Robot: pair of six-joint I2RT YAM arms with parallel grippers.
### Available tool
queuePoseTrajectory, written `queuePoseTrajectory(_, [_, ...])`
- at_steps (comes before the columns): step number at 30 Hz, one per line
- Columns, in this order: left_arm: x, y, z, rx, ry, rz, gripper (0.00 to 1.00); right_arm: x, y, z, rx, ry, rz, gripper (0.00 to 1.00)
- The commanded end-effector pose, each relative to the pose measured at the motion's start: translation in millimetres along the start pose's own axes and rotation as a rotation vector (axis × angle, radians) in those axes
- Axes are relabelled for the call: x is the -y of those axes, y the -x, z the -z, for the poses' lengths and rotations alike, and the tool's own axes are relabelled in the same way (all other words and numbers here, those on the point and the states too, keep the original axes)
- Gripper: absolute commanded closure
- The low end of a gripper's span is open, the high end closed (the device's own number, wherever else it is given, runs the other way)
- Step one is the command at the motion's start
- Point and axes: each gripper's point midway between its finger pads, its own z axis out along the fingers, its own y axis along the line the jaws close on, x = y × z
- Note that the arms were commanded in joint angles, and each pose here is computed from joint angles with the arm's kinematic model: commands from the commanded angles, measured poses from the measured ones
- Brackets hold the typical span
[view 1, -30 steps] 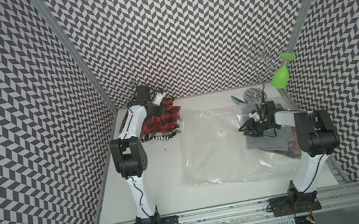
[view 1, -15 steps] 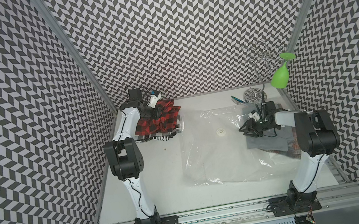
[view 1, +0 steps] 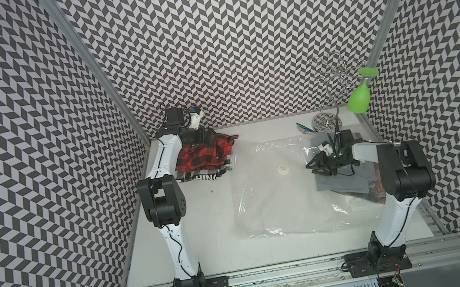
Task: Take the shirt out of the vacuum bag
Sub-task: Place the shirt at the corner of the board, then adjust the shirt at the corner of the board.
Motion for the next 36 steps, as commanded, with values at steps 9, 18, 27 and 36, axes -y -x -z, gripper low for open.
queuePoseTrajectory(9, [-91.3, -54.2, 78.2, 0.031, 0.375, 0.237, 0.01, 12.8, 2.0, -1.9, 0.016, -0.037, -0.01, 0.53])
queuePoseTrajectory(18, [-135.6, -111.3, 103.0, 0.076, 0.463, 0.461, 0.01, 12.5, 3.3, -2.2, 0.017, -0.037, -0.006, 0.53])
queuePoseTrajectory(27, [-148.9, -118.5, 75.4, 0.146, 0.287, 0.655, 0.01, 13.3, 5.4, -2.9, 0.018, -0.042, -0.002, 0.53])
queuePoseTrajectory(36, [-141.2, -115.3, 43.5, 0.215, 0.131, 0.75, 0.01, 14.5, 6.8, -3.7, 0.02, -0.047, 0.0, 0.53])
